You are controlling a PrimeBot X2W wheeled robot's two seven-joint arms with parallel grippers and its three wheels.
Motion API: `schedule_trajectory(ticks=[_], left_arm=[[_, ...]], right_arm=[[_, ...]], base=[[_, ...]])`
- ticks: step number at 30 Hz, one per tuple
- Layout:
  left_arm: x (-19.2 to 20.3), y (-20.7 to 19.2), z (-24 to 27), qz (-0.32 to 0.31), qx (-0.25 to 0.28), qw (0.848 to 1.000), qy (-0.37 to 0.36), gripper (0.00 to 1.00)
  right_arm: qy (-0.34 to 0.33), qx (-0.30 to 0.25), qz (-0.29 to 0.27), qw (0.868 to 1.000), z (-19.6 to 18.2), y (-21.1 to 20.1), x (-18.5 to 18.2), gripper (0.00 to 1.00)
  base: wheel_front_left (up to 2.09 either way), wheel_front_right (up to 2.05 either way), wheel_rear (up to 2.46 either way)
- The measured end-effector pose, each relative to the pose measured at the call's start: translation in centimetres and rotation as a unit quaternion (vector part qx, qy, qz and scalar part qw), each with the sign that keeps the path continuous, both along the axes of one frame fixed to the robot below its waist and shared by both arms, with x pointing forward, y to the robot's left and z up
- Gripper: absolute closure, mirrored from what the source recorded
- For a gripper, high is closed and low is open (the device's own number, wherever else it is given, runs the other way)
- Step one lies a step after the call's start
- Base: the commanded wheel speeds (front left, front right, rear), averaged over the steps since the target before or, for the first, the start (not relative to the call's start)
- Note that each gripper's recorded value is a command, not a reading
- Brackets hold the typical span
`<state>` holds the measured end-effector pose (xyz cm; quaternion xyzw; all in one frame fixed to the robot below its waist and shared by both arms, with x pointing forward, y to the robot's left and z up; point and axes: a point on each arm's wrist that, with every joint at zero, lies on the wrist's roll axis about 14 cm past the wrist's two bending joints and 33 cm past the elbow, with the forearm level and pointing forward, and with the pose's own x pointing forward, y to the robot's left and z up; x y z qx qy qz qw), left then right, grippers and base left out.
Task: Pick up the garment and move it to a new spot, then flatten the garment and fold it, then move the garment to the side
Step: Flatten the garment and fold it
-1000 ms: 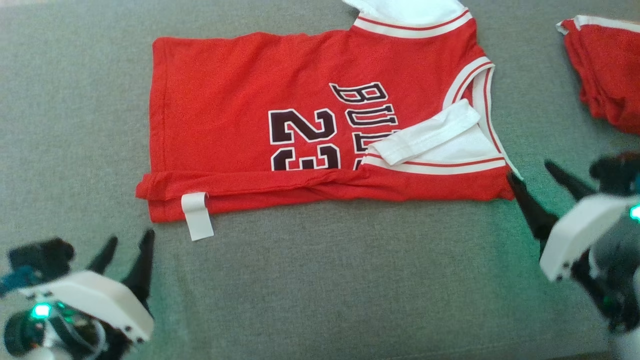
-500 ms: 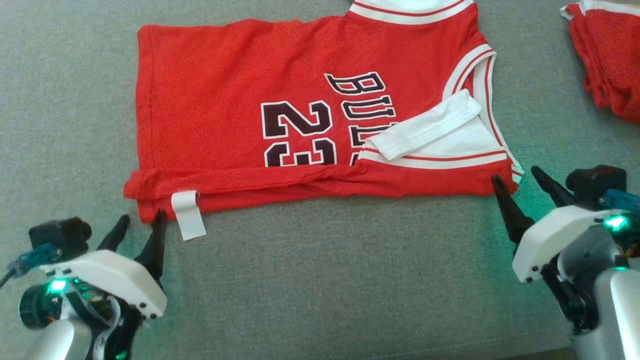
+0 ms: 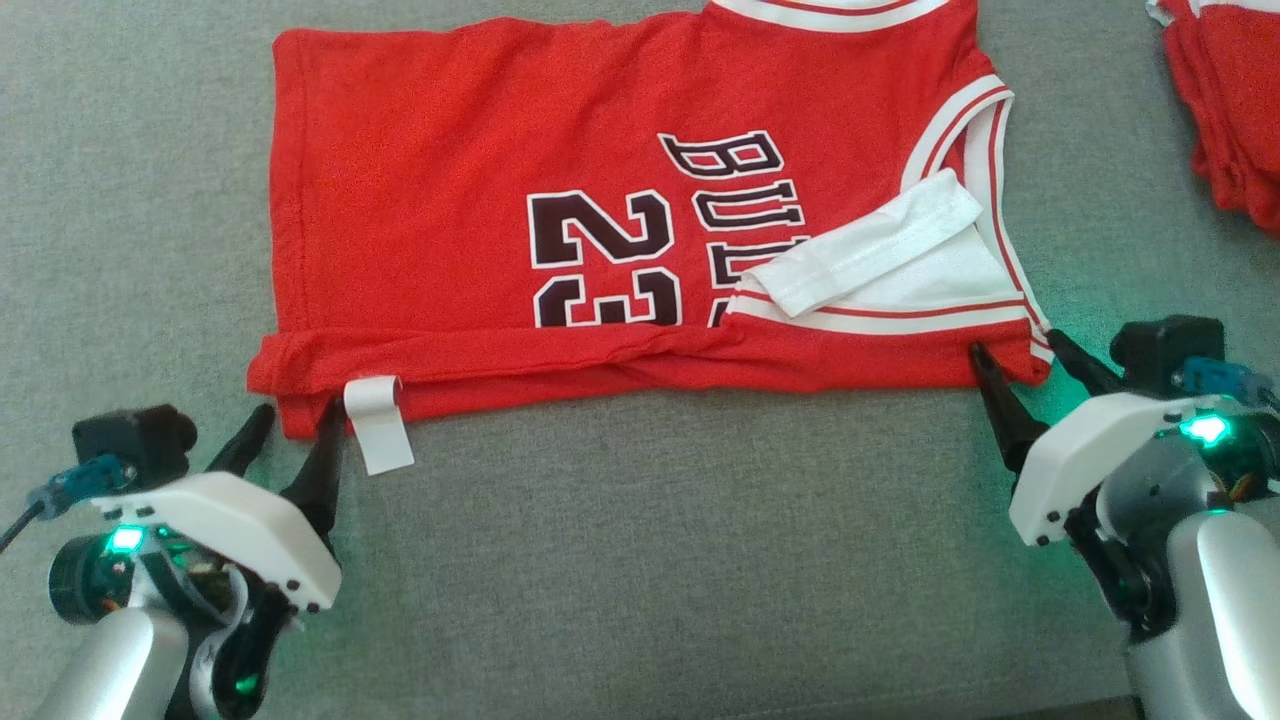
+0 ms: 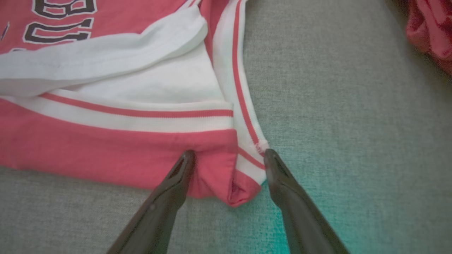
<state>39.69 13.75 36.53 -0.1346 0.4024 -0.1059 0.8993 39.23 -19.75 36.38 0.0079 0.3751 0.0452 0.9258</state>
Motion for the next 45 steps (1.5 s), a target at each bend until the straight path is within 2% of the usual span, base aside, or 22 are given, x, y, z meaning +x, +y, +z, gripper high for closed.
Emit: schedule_trajectory(ticks=[1,2,3,4,7,8,9,10,11,12,22,28,35,41,45], left_arm=[[-0.1,-0.2,-0.1,-0.004,-0.003,1.0,0.003,0.0],[-0.1,-0.2,-0.1,-0.006,-0.003,1.0,0.006,0.04],[-0.1,-0.3,-0.1,-0.009,-0.005,1.0,0.009,0.2],[-0.1,-0.4,-0.2,-0.011,-0.008,1.0,0.011,0.42],[-0.1,-0.9,-0.2,-0.022,-0.015,1.0,0.017,0.76],[-0.1,-1.2,-0.2,-0.025,-0.019,0.999,0.018,0.94],[-0.1,-1.4,-0.2,-0.028,-0.024,0.999,0.019,1.0],[-0.1,-1.4,-0.2,-0.028,-0.024,0.999,0.019,1.0],[-0.2,-1.6,-0.2,-0.032,-0.028,0.999,0.02,1.0],[-0.2,-1.8,-0.1,-0.035,-0.032,0.999,0.022,1.0],[-0.7,-3.1,0.2,-0.036,-0.065,0.997,0.015,1.0],[-1.9,-2.9,1.1,-0.032,-0.086,0.996,0.013,1.0],[-2.0,-0.5,6.0,-0.043,-0.09,0.995,-0.021,1.0],[-6.4,-0.7,6.3,-0.059,-0.114,0.991,0.031,1.0],[-9.1,-0.1,5.5,-0.058,-0.11,0.99,0.07,1.0]], right_arm=[[0.003,0.003,0.0,1.0,-0.1,0.1,0.0,0.0],[0.007,0.004,0.001,1.0,-0.2,0.1,0.1,0.0],[0.009,0.005,0.002,1.0,-0.2,0.2,0.2,0.0],[0.012,0.007,0.001,1.0,-0.3,0.2,0.3,0.0],[0.024,0.019,0.002,1.0,-0.6,0.6,0.3,0.0],[0.027,0.025,0.0,0.999,-0.7,0.7,0.3,0.0],[0.031,0.032,-0.001,0.999,-0.7,0.8,0.3,0.0],[0.031,0.032,-0.001,0.999,-0.7,0.8,0.3,0.28],[0.035,0.038,-0.001,0.999,-0.7,0.9,0.4,0.82],[0.038,0.045,0.0,0.998,-0.7,1.1,0.4,1.0],[0.04,0.085,0.011,0.996,-0.2,2.3,0.0,1.0],[0.056,0.108,0.006,0.993,0.5,2.1,-1.8,1.0],[0.073,0.121,0.02,0.99,5.1,-0.7,-2.4,1.0],[0.147,0.124,0.044,0.98,5.9,-1.8,-5.8,1.0],[0.211,0.121,0.067,0.968,5.2,-1.8,-8.8,1.0]], base=[[0.0,0.0,0.0],[0.0,0.0,0.0],[0.0,0.0,0.0],[0.0,0.0,0.0],[0.0,0.0,0.0],[0.0,0.0,0.0],[0.0,0.0,0.0],[0.0,0.0,0.0],[0.0,0.0,0.0],[0.0,0.0,0.0],[0.0,0.0,0.0],[0.0,0.0,0.0],[0.0,0.0,0.0],[0.0,0.0,0.0],[0.0,0.0,0.0]])
